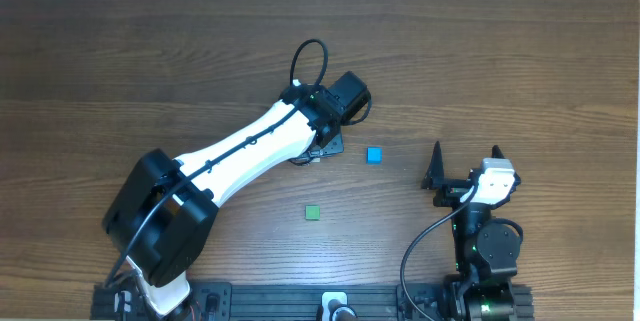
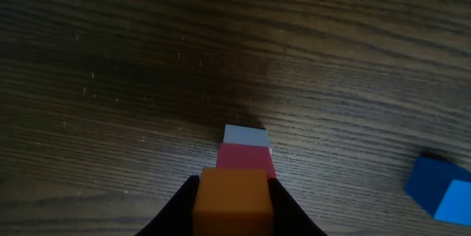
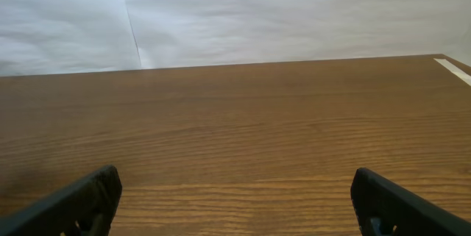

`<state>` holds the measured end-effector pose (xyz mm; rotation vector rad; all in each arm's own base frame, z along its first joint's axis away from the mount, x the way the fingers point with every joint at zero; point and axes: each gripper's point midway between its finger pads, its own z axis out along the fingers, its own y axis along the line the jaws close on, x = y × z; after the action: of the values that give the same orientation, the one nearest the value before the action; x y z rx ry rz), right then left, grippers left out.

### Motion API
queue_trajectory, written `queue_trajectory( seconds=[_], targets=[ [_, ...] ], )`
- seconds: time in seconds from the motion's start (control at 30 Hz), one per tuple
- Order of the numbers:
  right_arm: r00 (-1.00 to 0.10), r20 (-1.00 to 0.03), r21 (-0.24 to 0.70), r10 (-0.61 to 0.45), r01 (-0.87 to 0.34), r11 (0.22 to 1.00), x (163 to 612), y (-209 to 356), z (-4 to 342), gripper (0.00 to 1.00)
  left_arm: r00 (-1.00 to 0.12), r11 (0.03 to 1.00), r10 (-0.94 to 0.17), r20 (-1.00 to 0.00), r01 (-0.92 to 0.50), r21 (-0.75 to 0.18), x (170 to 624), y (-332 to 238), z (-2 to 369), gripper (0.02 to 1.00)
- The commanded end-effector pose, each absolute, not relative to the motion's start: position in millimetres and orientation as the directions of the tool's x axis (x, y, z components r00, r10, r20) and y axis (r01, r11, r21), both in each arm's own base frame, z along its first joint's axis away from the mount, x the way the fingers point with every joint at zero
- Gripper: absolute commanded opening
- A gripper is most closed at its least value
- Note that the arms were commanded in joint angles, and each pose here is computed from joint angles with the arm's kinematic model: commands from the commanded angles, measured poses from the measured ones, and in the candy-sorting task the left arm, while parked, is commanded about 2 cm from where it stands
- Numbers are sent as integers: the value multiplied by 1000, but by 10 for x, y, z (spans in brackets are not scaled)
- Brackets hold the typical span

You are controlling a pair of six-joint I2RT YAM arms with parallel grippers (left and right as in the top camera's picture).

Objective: Stack Cubes

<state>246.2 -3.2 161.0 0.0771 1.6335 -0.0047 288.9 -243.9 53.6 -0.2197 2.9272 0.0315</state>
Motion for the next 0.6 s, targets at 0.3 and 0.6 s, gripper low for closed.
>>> queue_trajectory(
  seconds=[0.3, 0.6],
  targets=[
    [-63, -997, 43, 46, 54, 998, 2462, -39, 1588, 991, -959, 986, -168, -227, -167, -24, 2901, -2411, 664, 132],
    [-63, -997, 43, 46, 55, 998, 2462, -40, 1589, 993, -960, 987, -162, -229, -160, -29, 2884, -2436, 683, 128]
  ],
)
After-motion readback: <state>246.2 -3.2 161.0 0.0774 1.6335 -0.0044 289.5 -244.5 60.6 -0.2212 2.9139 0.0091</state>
